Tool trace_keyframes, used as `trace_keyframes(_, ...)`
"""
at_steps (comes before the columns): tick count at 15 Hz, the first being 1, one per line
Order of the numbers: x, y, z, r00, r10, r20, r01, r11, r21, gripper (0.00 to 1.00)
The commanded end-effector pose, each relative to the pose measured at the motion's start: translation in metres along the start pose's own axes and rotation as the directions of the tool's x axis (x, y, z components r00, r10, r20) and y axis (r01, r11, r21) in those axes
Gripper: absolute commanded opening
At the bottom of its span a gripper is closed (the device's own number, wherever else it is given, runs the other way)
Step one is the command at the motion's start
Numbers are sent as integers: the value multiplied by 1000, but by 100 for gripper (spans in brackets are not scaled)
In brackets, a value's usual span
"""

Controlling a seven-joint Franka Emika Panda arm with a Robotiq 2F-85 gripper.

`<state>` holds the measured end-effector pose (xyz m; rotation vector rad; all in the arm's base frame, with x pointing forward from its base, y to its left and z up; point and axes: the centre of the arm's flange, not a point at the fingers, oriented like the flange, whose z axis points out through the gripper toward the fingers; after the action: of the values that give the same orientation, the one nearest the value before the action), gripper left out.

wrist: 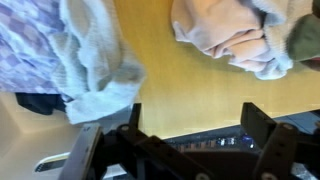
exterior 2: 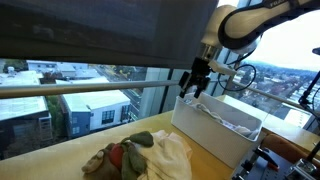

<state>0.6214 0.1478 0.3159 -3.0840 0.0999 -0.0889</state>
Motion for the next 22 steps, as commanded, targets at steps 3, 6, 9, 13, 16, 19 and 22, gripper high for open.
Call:
trace_keyframes(3, -18, 138, 10, 991, 131, 41, -129, 991, -36, 100)
trace_keyframes(6, -29, 197, 39, 977, 197, 79, -192, 979, -69, 100)
trace_keyframes(9, -44, 221, 69, 966, 231, 118, -221, 971, -88, 100)
trace_keyframes(13, -64, 207, 108, 955, 239, 176, -227, 970, -85, 100)
trace_keyframes(16, -77, 209, 144, 948, 234, 216, -216, 971, -105, 100)
trace_keyframes(19, -80, 222, 207, 931, 261, 256, -231, 963, -140, 100)
trace_keyframes(22, -88, 221, 247, 922, 268, 281, -231, 960, -158, 100)
